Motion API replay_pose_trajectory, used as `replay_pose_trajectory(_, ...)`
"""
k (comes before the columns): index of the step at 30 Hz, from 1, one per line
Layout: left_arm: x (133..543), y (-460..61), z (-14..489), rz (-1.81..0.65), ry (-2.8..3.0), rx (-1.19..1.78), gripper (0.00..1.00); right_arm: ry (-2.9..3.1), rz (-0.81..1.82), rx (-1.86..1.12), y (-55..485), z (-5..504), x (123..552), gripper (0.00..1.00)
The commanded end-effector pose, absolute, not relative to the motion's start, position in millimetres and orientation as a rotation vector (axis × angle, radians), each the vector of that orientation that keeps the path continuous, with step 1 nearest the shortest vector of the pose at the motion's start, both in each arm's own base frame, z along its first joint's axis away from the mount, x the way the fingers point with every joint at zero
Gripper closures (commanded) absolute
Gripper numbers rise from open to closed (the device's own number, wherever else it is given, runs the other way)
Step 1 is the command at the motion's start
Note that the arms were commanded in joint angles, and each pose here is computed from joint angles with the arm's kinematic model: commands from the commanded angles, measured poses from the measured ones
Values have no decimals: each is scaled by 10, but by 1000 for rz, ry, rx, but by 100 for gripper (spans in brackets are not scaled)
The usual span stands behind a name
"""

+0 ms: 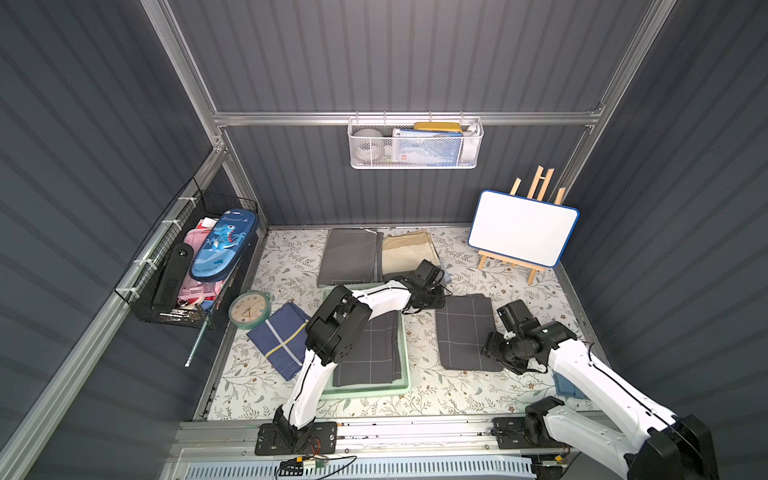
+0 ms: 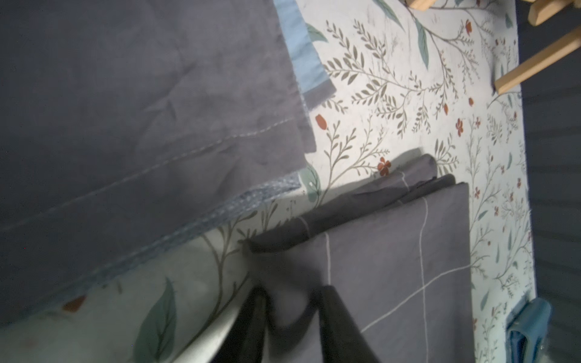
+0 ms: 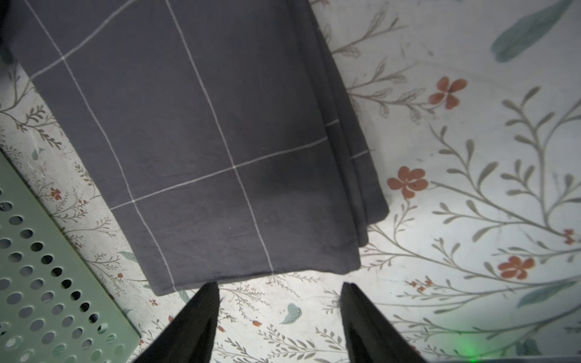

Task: Put the folded pillowcase in the basket
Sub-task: Pick up the pillowcase from the center of the board.

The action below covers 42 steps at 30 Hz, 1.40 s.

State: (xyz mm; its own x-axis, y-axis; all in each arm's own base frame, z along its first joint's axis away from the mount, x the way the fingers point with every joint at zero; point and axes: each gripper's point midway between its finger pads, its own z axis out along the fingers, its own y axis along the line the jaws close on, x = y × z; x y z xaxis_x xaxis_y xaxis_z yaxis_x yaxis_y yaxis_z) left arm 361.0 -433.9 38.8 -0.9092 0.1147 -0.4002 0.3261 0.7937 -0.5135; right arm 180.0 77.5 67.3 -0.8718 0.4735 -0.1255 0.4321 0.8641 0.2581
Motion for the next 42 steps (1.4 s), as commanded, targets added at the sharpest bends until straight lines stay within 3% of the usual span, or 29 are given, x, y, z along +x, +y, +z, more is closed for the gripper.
replay_pose_trajectory(1, 3578, -4393, 398, -881, 2621, 367, 84, 2840, 335, 731, 757, 672, 1785, 34)
replay_pose_trajectory(6, 3643, -4324, 545, -806, 2585, 390, 97, 2828, 353, 742, 781, 653, 1826, 34)
replay_pose_trajectory(23, 3789, -4140, 380, -519, 2596, 547, 95, 2875, 141, 771, 667, 484, 2027, 31)
replay_pose_trajectory(36, 3815, -4187, 408, -525, 2580, 583, 95, 2990, 89, 750, 757, 148, 2139, 30)
replay_pose_trajectory(39, 3815, -4199, 449, -539, 2572, 585, 95, 3002, 68, 753, 751, 71, 2151, 32)
replay_pose_trajectory(42, 3801, -4203, 467, -545, 2572, 589, 95, 3032, 105, 752, 806, 19, 2113, 50)
